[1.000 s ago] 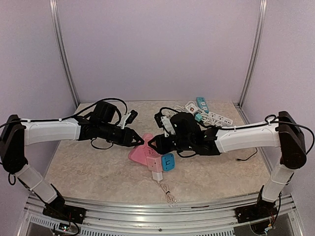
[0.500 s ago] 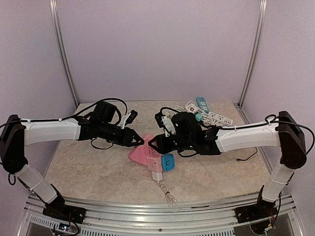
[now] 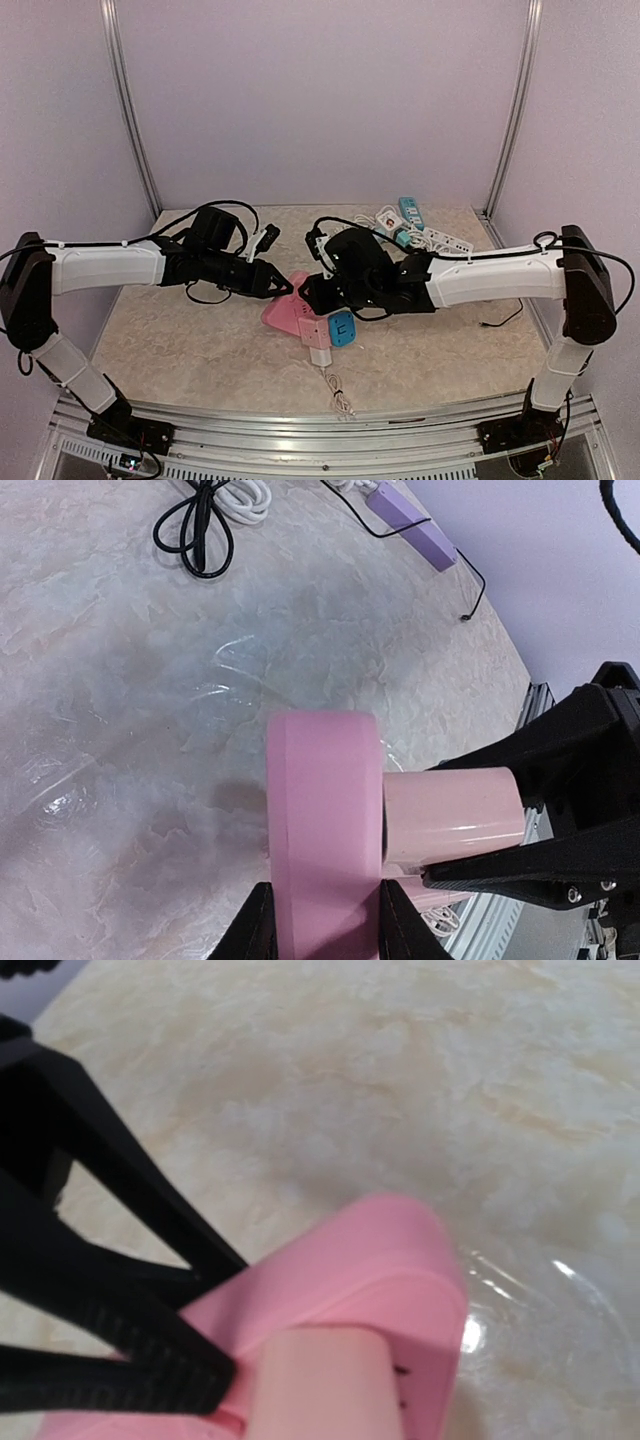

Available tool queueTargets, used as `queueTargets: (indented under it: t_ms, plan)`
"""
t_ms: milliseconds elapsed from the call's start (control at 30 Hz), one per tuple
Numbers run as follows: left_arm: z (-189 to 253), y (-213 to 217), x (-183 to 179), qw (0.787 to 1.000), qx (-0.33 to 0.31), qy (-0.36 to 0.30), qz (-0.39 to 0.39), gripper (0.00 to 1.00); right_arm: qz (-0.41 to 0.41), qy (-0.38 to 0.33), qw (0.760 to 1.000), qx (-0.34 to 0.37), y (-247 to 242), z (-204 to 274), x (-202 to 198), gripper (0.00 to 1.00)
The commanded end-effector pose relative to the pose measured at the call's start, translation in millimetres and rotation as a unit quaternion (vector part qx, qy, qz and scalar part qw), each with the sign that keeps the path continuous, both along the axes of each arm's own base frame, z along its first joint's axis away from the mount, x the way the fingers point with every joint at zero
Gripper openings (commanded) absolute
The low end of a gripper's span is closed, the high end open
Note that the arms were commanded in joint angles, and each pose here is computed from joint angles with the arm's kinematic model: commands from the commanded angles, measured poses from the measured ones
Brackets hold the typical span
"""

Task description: Pull the plug off the socket

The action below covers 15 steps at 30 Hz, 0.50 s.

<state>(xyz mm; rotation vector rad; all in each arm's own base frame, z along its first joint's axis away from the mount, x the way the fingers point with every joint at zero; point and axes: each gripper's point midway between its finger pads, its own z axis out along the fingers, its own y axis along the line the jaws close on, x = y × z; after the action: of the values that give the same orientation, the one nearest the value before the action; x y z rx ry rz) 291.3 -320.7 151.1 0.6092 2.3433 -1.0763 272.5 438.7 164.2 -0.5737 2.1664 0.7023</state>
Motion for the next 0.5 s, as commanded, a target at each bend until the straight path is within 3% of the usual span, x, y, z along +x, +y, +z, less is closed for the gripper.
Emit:
queueTargets:
  t_ms: [0,467]
  plan:
    - [10.9,-6.5,6.0,1.000,-0.018,-0.012,0.001,0.07,-0.027,-0.025,0.998,-0.045,1.1,-0.2,2.2,0.00]
    - [10.9,-4.3,8.6,1.000,-0.012,-0.014,0.006,0.07,-0.051,-0.038,0.995,-0.074,-1.1,-0.6,2.2,0.00]
